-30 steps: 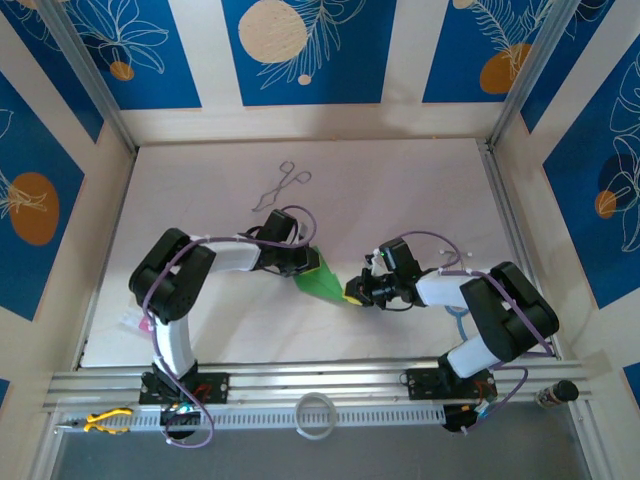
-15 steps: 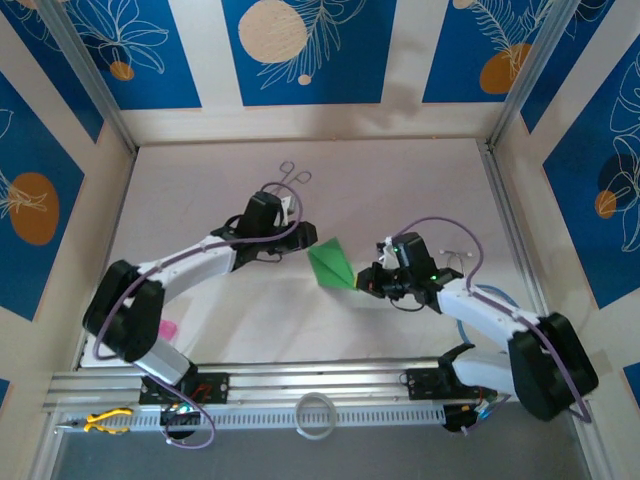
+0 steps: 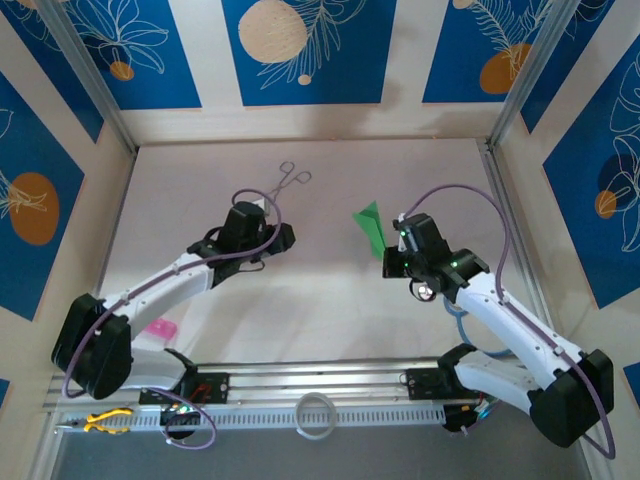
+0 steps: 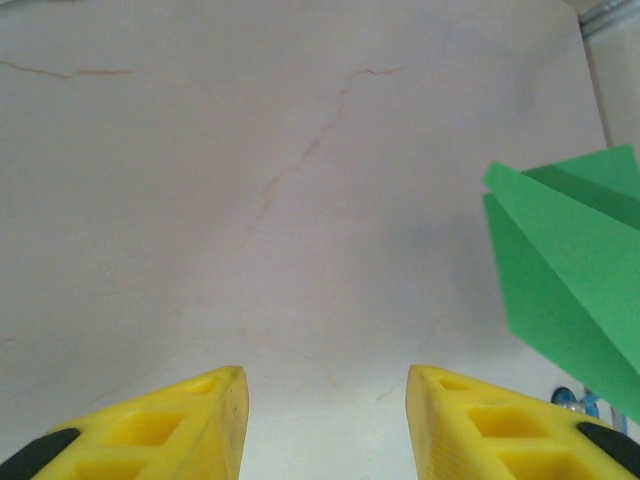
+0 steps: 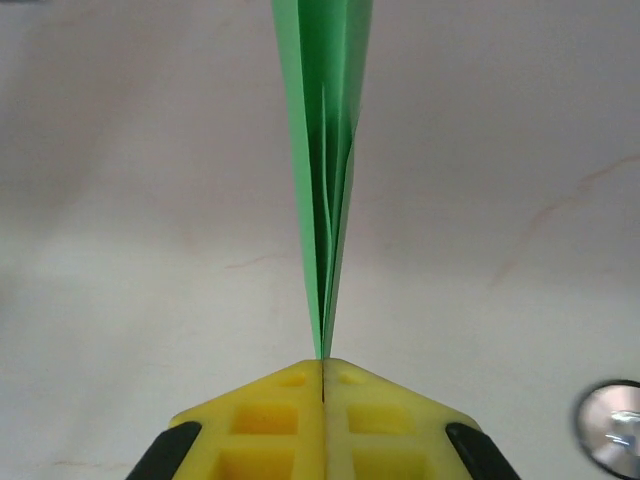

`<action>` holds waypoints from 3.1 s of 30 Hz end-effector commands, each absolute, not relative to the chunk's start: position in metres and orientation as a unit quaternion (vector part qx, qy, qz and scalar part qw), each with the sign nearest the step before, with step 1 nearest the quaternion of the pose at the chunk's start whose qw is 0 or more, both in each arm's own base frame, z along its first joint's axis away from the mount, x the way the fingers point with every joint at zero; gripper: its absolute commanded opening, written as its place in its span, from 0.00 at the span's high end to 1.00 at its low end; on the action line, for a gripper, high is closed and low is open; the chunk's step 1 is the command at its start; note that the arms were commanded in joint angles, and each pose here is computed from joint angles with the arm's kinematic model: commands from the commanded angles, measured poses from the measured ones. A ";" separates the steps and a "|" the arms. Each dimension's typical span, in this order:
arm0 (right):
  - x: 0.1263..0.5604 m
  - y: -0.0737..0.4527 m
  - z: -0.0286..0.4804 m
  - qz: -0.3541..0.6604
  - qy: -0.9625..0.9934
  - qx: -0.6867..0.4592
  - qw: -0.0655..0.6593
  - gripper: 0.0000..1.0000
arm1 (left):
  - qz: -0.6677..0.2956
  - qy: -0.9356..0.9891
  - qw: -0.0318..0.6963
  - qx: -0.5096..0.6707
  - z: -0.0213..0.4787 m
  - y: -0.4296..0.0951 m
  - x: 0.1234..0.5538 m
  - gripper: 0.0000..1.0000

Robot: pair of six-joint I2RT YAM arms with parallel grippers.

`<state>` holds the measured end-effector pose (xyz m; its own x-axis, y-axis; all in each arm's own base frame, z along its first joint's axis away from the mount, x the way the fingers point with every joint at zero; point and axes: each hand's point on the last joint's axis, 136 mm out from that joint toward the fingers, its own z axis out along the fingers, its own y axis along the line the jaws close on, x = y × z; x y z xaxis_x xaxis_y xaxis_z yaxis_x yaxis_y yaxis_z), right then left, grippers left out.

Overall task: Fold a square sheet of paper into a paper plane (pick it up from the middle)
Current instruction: Turn over the paper at the center of the table.

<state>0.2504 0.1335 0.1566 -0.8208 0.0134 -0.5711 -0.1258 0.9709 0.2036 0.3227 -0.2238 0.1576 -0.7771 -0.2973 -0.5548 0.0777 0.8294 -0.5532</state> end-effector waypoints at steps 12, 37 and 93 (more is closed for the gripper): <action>0.270 0.137 0.141 -0.169 0.917 -0.197 0.303 0.98 | -0.208 0.885 0.397 -0.126 0.170 -0.163 0.316 0.50; 0.221 0.284 0.086 0.056 0.923 -0.326 0.196 0.59 | -0.211 0.887 0.385 -0.144 0.161 -0.155 0.314 0.47; 0.217 0.253 -0.005 0.255 0.949 0.177 -0.048 0.95 | -0.413 0.899 0.127 -0.075 0.074 -0.310 0.328 0.75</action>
